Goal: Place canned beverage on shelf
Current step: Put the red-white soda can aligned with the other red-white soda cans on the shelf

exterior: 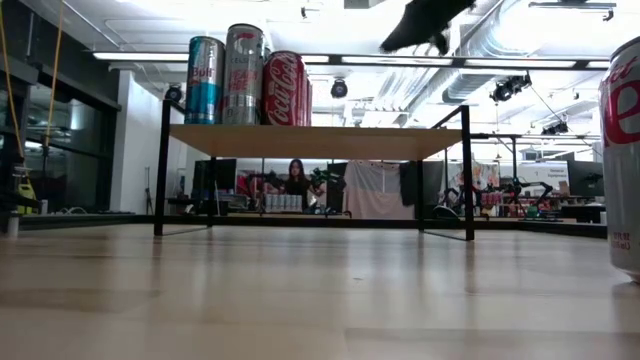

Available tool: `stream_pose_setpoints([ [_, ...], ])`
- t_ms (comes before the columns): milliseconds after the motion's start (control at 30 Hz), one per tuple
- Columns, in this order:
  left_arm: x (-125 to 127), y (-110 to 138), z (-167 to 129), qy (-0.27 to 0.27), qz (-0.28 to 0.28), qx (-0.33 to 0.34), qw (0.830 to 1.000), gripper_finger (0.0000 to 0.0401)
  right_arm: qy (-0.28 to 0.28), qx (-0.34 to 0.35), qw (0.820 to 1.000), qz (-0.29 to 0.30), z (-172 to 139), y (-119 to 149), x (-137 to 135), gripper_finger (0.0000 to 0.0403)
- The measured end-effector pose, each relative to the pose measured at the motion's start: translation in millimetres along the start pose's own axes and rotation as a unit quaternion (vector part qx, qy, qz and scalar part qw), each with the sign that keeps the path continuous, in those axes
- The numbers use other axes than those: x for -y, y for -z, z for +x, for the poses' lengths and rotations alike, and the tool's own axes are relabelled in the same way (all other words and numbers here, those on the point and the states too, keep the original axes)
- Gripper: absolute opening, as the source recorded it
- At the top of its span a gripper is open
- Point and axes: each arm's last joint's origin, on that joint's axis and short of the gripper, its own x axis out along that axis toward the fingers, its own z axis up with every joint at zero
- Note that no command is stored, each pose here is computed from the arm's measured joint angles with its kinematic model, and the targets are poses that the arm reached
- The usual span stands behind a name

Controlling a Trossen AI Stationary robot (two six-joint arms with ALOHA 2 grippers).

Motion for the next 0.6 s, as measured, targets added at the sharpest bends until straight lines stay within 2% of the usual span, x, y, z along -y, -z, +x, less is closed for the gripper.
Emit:
stream_pose_setpoints([
  [133, 0.7, 0.1, -0.3, 0.014, -0.024, -0.001, 1.000, 0.0307, -0.051, 0.035, 0.998, 0.004, -40.4, 14.1, -11.5, 0.0000],
  [233, 0.7, 0.0, -0.3, 0.014, -0.037, -0.001, 0.999, 0.0307, -0.090, 0.078, 0.993, 0.020, -56.5, 34.3, -19.3, 0.0000],
  [333, 0.7, 0.0, -0.3, 0.014, -0.045, -0.001, 0.999, 0.0307, -0.137, 0.150, 0.978, 0.053, -59.6, 55.2, -25.7, 0.0000],
  [467, 0.7, 0.7, -0.3, 0.014, -0.060, -0.004, 0.998, 0.0307, -0.198, 0.248, 0.945, 0.078, -57.2, 72.0, -31.7, 0.0000],
  [600, 0.8, 2.9, -0.3, 0.014, -0.056, -0.014, 0.998, 0.0307, -0.208, 0.263, 0.938, 0.086, -53.5, 75.9, -32.8, 0.0000],
])
